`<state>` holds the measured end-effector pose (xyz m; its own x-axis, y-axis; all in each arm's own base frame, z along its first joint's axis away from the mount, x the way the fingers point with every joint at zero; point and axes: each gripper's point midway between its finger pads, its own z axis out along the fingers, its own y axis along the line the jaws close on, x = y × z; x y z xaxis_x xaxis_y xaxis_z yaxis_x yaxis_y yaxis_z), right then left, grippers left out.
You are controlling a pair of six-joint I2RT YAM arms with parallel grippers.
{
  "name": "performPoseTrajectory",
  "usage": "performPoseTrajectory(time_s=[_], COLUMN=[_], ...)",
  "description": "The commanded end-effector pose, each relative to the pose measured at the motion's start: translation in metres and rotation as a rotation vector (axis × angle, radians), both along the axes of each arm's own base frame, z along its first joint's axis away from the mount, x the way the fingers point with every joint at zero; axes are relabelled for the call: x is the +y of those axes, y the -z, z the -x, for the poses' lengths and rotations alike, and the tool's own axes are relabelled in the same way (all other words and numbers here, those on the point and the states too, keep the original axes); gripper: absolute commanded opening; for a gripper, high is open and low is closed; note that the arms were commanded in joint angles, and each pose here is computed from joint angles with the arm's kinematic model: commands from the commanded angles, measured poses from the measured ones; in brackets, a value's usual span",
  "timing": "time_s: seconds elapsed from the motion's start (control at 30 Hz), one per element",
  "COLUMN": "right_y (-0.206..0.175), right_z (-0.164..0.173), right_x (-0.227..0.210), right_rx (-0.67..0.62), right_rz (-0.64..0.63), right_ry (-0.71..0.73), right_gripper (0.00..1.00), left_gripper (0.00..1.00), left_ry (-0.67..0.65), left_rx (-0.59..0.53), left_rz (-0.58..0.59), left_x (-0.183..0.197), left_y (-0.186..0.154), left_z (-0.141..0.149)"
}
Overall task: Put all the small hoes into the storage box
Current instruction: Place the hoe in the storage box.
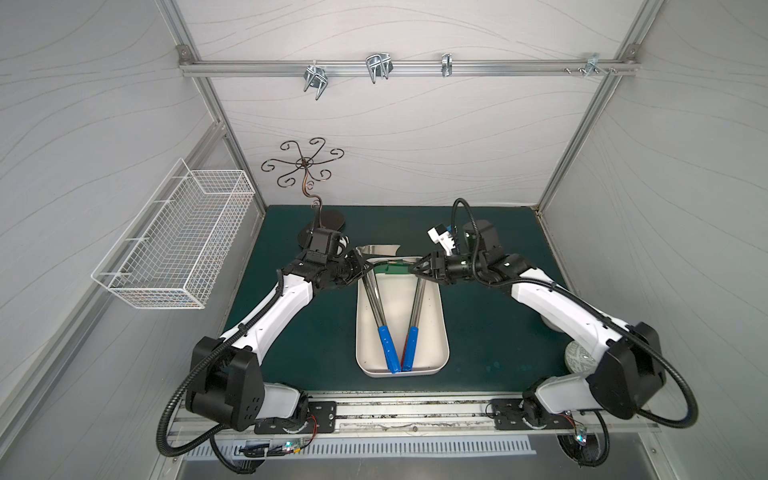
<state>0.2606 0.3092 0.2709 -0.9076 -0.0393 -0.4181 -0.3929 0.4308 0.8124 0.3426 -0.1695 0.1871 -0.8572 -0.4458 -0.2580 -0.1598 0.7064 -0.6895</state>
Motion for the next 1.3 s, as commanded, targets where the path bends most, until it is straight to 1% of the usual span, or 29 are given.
performPoseTrajectory(time_s=[0.0,0.07,0.13,0.27,0.37,0.5,0.7,0.87,1.27], right_y=[0.006,0.007,0.009,0.017,0.023,0.026,0.028,0.031,0.031], right_z=[-0.007,-0.009,-0.01,-0.009,-0.007,-0.004,-0.001,0.0,-0.001], right_x=[-0.037,-0.05,-0.059,-0.07,-0.073,-0.076,-0.08,-0.081,-0.078], right_rx=[-0.071,-0.077,-0.076,-0.066,-0.049,-0.048,-0.046,-0.039,-0.03], right_rz=[0.15,0.169,0.184,0.192,0.194,0.198,0.205,0.205,0.2], right_ry=[0.099,0.118,0.131,0.141,0.138,0.133,0.129,0.127,0.117], right_gripper=[0.52,0.52,0.52,0.52,0.52,0.52,0.52,0.52,0.51], left_gripper=[0.0,0.0,0.0,0.0,0.0,0.0,0.0,0.0,0.0], left_ry=[-0.023,-0.038,-0.049,-0.075,-0.088,-0.091,-0.067,-0.048,-0.005], left_rx=[-0.031,0.023,0.06,0.077,0.102,0.106,0.087,0.068,0.118], left_rz=[-0.104,-0.173,-0.218,-0.229,-0.264,-0.27,-0.291,-0.294,-0.279], left_x=[0.015,0.025,0.03,0.031,0.031,0.026,0.023,0.02,0.004], left_y=[-0.027,-0.021,-0.018,-0.011,-0.001,0.007,0.004,-0.003,0.015], left_z=[-0.007,-0.004,-0.005,-0.014,-0.022,-0.035,-0.049,-0.053,-0.062])
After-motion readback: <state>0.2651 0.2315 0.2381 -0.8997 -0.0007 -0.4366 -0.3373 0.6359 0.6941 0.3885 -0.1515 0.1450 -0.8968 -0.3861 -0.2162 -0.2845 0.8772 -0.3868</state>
